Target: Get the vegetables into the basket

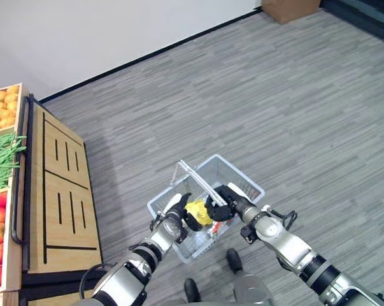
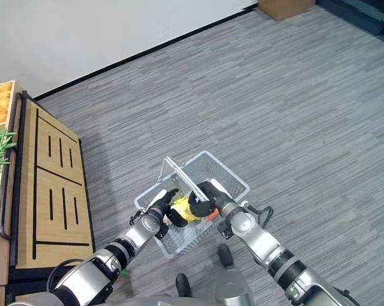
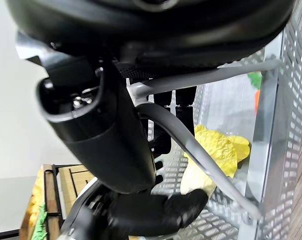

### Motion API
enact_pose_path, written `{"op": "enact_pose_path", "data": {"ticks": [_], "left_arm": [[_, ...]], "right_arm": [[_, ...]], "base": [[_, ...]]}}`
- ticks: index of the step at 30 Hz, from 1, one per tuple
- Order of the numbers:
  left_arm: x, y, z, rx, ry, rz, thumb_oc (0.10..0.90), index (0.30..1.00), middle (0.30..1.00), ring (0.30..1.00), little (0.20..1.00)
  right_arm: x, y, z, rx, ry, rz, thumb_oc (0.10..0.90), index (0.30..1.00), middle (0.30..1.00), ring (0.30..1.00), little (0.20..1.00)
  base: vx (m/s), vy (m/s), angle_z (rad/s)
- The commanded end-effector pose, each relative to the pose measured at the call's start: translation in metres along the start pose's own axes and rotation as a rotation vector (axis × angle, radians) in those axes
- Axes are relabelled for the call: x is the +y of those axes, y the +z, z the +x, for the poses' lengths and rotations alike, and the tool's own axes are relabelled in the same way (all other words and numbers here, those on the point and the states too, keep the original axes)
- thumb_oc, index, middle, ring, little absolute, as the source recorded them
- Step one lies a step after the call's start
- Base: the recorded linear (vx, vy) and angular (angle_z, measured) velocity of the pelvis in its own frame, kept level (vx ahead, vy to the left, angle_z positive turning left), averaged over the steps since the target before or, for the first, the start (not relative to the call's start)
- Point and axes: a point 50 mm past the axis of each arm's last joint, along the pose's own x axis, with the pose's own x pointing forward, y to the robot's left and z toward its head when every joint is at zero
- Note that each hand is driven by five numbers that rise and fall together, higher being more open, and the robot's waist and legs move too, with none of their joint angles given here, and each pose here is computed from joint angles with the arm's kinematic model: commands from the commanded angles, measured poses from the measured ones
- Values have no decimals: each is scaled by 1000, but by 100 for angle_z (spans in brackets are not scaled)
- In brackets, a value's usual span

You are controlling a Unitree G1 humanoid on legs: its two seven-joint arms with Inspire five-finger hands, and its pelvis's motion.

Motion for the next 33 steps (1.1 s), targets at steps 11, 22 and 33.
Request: {"op": "enact_pose_path", "data": {"ticks": [11,22,33], "left_arm": [[50,-109,-26,282,100,66,900,1000,1000,1000,1000],[18,-198,-76,626,58,-109,900,1000,1000,1000,1000],[-2,-228,-103,780,21,-180,900,1000,1000,1000,1000]], "right_arm": [[-57,-37,-17,22,-354,143,400,300,300,300,300],[-34,-145,-56,453,-446,295,400,300,300,300,300],[15,-213,-98,852,-405,432,400,300,300,300,300]], "base": [[0,20,17],[-10,13,7],[0,0,0]]}}
